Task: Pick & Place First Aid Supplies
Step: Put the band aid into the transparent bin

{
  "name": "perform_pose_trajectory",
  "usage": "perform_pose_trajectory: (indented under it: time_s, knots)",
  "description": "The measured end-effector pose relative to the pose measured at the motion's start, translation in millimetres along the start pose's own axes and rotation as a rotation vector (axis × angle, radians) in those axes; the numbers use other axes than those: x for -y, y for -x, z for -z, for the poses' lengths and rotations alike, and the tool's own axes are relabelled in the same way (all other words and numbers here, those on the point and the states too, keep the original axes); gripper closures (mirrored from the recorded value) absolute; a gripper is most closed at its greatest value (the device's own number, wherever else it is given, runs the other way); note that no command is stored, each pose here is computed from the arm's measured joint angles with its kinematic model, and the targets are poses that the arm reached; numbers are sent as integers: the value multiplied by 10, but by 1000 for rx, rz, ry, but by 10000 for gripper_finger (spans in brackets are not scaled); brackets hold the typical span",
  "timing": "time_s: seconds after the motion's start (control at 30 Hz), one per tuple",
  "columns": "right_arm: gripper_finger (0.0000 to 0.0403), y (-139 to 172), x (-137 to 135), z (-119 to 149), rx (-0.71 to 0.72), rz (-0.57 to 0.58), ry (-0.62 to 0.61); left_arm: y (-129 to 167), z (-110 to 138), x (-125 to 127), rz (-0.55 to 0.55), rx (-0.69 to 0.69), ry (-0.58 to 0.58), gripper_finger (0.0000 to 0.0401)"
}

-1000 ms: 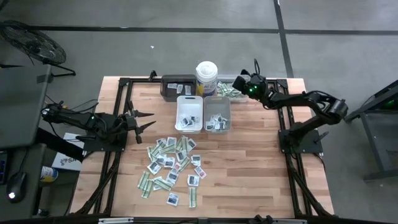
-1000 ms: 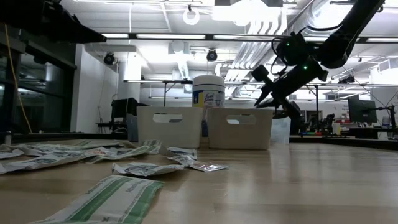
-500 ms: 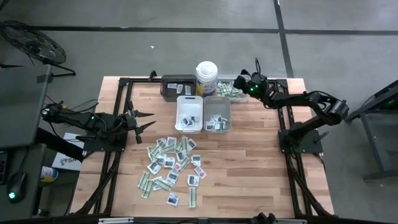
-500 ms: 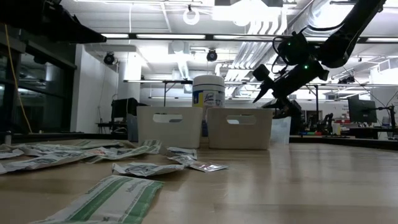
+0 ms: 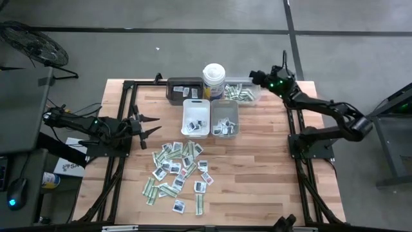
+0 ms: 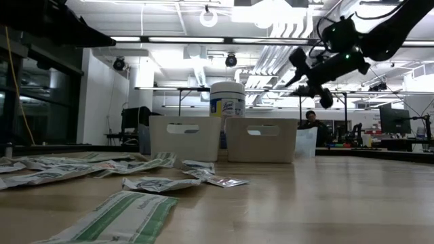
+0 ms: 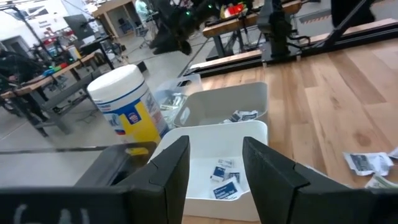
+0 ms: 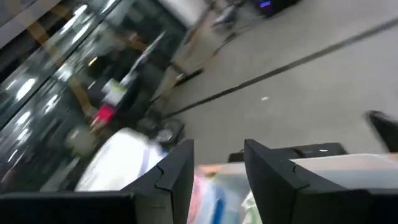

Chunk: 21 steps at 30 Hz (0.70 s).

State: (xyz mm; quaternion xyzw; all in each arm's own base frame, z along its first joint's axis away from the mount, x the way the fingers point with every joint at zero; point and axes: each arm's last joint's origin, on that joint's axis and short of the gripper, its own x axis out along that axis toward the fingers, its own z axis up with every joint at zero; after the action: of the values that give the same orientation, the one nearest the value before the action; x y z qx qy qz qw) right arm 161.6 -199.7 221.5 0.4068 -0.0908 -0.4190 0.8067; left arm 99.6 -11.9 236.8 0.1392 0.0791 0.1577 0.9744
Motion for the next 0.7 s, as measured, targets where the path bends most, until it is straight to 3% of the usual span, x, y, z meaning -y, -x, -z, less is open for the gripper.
perform_pose_trajectory:
  time_s: [0.23, 0.47, 0.7]
  knots:
    - [269, 123, -230, 65, -128, -205, 95, 1, 24, 33, 95, -9, 19, 256]
    - [269, 236, -484, 248, -244, -396, 203, -4, 109, 115, 287, -82, 42, 256]
    - [269, 338, -713, 528, -358, -513, 223, -30, 271, 212, 377, -334, 329, 256]
